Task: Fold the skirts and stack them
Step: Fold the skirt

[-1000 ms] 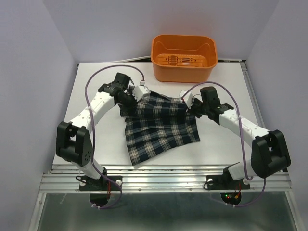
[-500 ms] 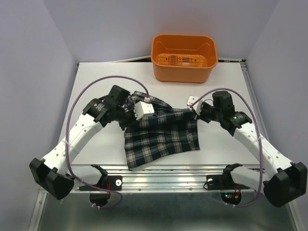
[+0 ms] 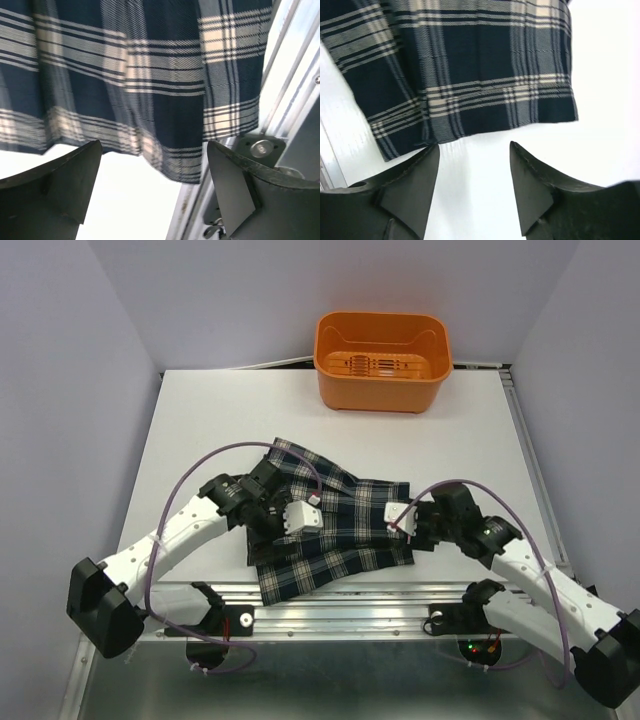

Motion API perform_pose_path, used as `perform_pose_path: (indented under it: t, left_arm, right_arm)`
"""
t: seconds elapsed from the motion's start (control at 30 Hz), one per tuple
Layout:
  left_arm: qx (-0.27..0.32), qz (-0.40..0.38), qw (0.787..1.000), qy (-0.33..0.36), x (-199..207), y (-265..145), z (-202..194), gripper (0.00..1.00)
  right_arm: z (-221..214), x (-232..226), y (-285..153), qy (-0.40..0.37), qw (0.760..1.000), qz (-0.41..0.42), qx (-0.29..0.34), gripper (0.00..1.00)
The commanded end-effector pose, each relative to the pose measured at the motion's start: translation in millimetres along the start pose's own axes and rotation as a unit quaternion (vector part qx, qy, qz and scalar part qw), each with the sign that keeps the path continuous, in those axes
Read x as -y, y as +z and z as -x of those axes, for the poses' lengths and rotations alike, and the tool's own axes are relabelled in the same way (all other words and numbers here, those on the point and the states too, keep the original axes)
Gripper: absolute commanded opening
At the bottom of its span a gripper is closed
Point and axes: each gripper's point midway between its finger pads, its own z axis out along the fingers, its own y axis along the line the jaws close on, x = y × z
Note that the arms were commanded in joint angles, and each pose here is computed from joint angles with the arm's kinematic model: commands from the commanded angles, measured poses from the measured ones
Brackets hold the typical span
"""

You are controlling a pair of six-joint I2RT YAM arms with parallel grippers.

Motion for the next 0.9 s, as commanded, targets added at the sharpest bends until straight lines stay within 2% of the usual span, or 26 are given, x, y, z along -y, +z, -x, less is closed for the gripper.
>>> perform_pose_path:
  t: [0.0,0.13,0.17,0.23,0.3,0.37,0.4,0.43,0.53,0.6,0.73,0.87]
  left_arm:
    - [0.056,0.051,0.997,0.016,-19,-34,35,0.98]
    - [0.086,0.066,0.994,-0.014,-34,-35,55,0.96]
    - [0.084,0.056,0.995,-0.023,-35,-29,57,0.85]
    - [0.097,0.043,0.993,-0.048,-40,-21,63,0.72]
    - [0.080,0.037,0.993,-0.074,-49,0,60,0.70]
    - [0.046,0.030,0.993,-0.103,-61,22,47,0.62]
    - [0.034,0.034,0.992,-0.119,-69,31,42,0.59]
    - [0.026,0.035,0.990,-0.132,-77,37,38,0.51]
    - [-0.002,0.017,0.980,-0.197,-112,64,18,0.36]
    - [-0.005,0.021,0.974,-0.227,-134,70,6,0.32]
    - [-0.011,0.025,0.969,-0.246,-177,94,7,0.23]
    - [0.039,0.045,0.966,-0.253,-231,93,53,0.17]
  right_arm:
    - [30,59,-12,0.012,0.994,-0.103,0.017,0.62]
    - [74,101,-15,0.064,0.988,-0.127,0.059,0.56]
    - [74,103,-2,0.090,0.988,-0.111,0.051,0.55]
    - [89,114,3,0.105,0.987,-0.102,0.063,0.55]
    - [85,108,28,0.114,0.990,-0.061,0.053,0.52]
    - [79,101,45,0.123,0.991,-0.031,0.038,0.48]
    - [67,95,63,0.132,0.991,-0.010,0.014,0.41]
    - [59,92,71,0.137,0.991,0.000,-0.003,0.37]
    - [28,79,96,0.139,0.988,0.023,-0.056,0.27]
    - [14,66,103,0.141,0.986,0.040,-0.073,0.21]
    - [-4,42,106,0.161,0.979,0.073,-0.101,0.15]
    - [1,13,100,0.176,0.972,0.110,-0.109,0.09]
